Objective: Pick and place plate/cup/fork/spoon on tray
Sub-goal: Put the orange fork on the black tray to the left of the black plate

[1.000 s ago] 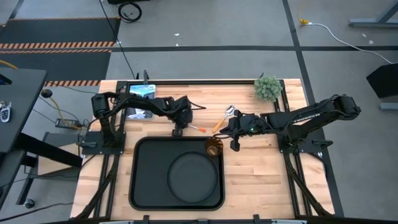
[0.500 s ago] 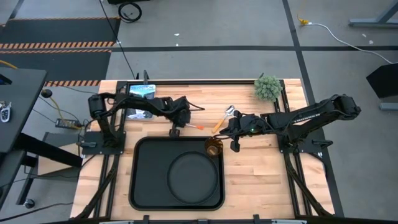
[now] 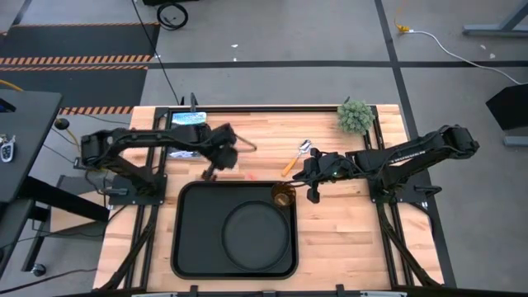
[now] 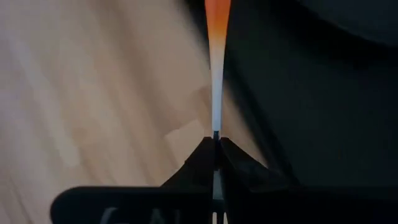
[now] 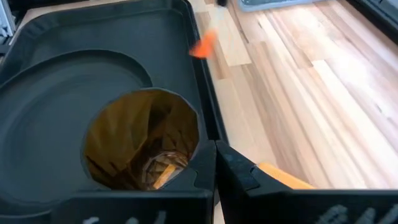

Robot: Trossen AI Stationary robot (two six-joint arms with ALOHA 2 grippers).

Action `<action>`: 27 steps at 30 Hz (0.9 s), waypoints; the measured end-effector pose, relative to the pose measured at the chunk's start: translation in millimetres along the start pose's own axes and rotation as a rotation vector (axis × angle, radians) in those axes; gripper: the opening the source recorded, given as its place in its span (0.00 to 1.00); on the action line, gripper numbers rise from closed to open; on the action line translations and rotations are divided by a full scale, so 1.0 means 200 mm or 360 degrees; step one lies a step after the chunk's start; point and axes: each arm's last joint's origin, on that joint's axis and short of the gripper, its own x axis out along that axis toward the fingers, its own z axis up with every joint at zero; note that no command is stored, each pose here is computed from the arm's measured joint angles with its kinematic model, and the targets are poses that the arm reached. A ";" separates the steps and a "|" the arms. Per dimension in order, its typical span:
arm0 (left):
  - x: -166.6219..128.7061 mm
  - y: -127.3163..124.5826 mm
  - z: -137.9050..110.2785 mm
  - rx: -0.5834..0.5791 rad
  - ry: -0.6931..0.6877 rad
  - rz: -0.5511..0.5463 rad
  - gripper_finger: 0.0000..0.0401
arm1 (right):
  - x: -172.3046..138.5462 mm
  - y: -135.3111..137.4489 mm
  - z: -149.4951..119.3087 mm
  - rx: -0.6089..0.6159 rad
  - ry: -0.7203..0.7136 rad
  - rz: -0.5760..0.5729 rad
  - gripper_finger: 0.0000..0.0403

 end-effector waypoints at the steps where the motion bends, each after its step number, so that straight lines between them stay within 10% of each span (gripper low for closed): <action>1: -0.01 -0.03 0.01 0.0099 0.0012 -0.0024 0.04 | 0.00 0.00 0.00 0.0006 0.0003 0.0004 0.03; 15: -0.01 -0.56 0.23 0.1197 0.0176 -0.0282 0.04 | -0.01 0.01 0.02 0.0098 -0.0065 0.0014 0.03; 27: 0.04 -0.96 0.35 0.1489 0.0061 -0.0403 0.04 | -0.01 0.03 0.06 0.0174 -0.0206 0.0055 0.03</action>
